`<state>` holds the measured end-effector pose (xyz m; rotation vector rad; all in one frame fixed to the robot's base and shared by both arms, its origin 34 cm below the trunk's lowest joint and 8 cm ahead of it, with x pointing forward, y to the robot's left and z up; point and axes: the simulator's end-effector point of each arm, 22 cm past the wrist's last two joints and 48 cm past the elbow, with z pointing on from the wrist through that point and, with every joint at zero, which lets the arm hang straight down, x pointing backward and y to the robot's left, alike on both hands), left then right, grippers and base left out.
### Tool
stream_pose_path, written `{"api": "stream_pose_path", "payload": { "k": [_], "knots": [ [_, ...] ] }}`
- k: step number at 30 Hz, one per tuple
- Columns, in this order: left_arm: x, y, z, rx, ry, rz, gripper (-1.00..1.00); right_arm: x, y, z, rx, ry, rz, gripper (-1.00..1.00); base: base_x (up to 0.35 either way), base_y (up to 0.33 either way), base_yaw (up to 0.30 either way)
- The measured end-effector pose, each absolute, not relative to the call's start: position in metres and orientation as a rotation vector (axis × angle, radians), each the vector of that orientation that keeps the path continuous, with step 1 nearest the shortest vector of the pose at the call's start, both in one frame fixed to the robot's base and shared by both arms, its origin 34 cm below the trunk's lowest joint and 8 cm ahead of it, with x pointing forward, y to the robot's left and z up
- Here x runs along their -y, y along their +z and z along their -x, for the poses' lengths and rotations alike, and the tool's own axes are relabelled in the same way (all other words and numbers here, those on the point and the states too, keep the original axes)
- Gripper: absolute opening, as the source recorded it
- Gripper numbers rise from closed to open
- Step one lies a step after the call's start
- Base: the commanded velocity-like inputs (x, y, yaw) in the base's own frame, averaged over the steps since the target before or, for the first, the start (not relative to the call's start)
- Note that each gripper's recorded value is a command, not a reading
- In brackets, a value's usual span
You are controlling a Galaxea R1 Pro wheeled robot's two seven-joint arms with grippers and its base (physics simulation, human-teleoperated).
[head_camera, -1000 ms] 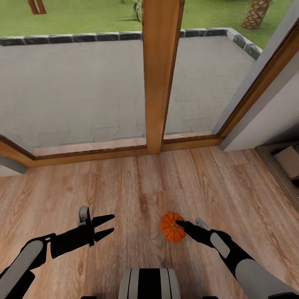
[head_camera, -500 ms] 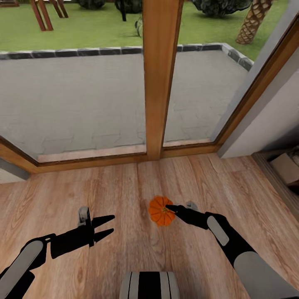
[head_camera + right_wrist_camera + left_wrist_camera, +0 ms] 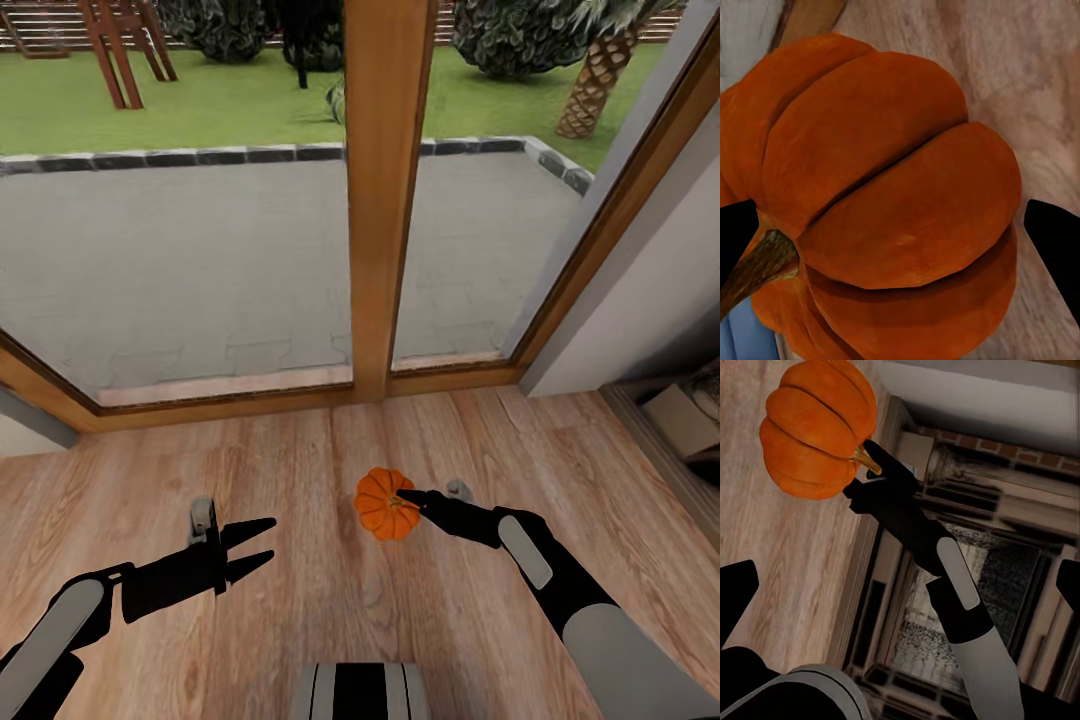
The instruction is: Place each of the two pumpkins and all three candles from the living room inside a cabinet in the living room (use any cabinet), then make sure every cabinet is closed, and position the cauldron so it is next to a table in the living room.
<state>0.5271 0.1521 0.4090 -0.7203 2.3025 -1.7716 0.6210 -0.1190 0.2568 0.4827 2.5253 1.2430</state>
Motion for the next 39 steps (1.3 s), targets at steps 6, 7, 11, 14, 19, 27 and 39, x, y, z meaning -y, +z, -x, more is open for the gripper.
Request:
{"api": "stream_pose_path", "payload": {
  "k": [6, 7, 11, 14, 19, 27, 39],
  "knots": [
    [-0.153, 0.419, -0.529, -2.292, -1.766, 0.698, 1.00, 0.120, 0.271, -0.627, -2.504, 1.242, -0.468, -1.00, 0.000, 0.000, 0.000],
    [-0.153, 0.420, -0.529, -2.290, -1.765, 0.695, 1.00, 0.120, 0.273, -0.628, -2.501, 1.240, -0.465, -1.00, 0.000, 0.000, 0.000],
    [-0.154, 0.428, -0.531, -2.281, -1.757, 0.677, 1.00, 0.126, 0.283, -0.633, -2.486, 1.231, -0.455, -1.00, 0.000, 0.000, 0.044],
    [-0.154, 0.436, -0.533, -2.272, -1.750, 0.658, 1.00, 0.127, 0.292, -0.637, -2.473, 1.230, -0.445, -1.00, 0.000, 0.000, 0.155],
    [-0.156, 0.447, -0.535, -2.257, -1.741, 0.632, 1.00, 0.127, 0.306, -0.641, -2.453, 1.226, -0.427, -1.00, 0.000, 0.000, 0.213],
    [-0.157, 0.465, -0.537, -2.232, -1.736, 0.595, 1.00, 0.127, 0.328, -0.648, -2.423, 1.222, -0.397, -1.00, -0.081, 0.000, 0.243],
    [-0.156, 0.486, -0.539, -2.195, -1.745, 0.562, 1.00, 0.127, 0.350, -0.654, -2.394, 1.212, -0.361, -1.00, -0.305, 0.000, 0.252]
  ]
}}
